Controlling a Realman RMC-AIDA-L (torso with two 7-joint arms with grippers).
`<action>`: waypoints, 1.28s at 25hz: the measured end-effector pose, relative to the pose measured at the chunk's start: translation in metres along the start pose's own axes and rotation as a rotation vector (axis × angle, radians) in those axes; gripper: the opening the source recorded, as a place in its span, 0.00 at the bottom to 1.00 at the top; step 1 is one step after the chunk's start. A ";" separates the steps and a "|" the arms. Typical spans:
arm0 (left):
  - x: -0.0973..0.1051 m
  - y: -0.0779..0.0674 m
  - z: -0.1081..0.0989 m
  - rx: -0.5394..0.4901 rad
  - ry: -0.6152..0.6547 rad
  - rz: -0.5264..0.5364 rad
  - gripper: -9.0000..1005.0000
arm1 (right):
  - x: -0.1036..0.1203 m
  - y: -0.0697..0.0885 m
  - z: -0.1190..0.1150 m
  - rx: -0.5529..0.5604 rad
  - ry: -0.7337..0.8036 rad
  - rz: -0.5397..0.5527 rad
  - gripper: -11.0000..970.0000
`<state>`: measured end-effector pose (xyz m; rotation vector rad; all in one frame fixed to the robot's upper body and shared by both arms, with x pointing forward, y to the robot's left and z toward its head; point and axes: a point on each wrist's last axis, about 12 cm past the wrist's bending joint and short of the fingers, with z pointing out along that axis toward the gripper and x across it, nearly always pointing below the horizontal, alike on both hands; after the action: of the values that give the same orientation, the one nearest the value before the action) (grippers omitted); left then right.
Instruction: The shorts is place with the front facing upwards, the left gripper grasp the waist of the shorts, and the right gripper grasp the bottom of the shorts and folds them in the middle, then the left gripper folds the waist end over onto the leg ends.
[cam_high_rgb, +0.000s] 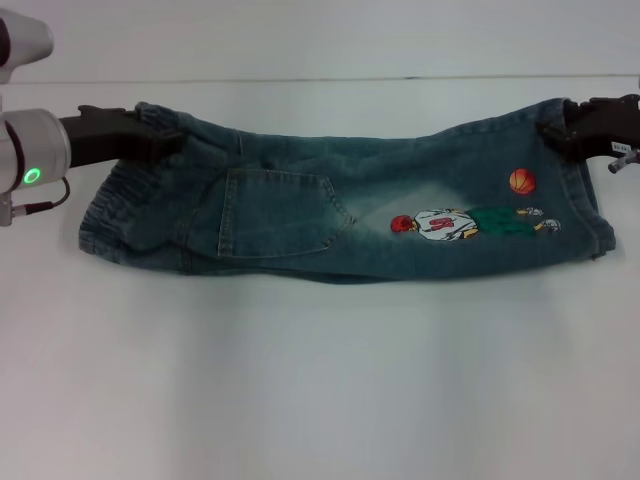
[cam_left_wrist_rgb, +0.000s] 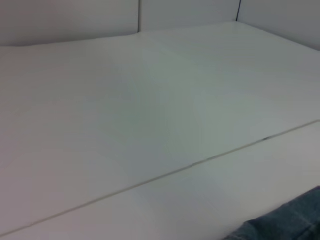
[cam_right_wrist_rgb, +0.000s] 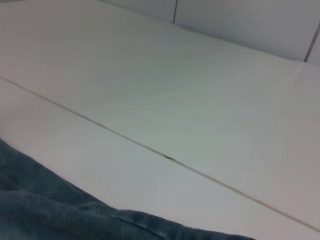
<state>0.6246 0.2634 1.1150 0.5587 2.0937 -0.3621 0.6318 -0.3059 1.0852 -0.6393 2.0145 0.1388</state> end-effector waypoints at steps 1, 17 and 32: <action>-0.001 0.000 0.000 0.000 0.001 0.010 0.38 | 0.000 0.000 0.000 0.003 0.001 0.001 0.23; -0.022 -0.008 0.011 -0.028 0.059 0.207 0.88 | 0.025 -0.003 -0.016 0.009 0.019 0.060 0.91; -0.014 0.020 -0.003 -0.128 0.141 0.232 0.89 | 0.029 0.001 -0.019 -0.023 -0.001 0.090 0.97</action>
<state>0.6395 0.2785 1.1276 0.7600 2.1398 -0.0562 0.6051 -0.3226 1.0703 -0.5631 2.0436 0.2162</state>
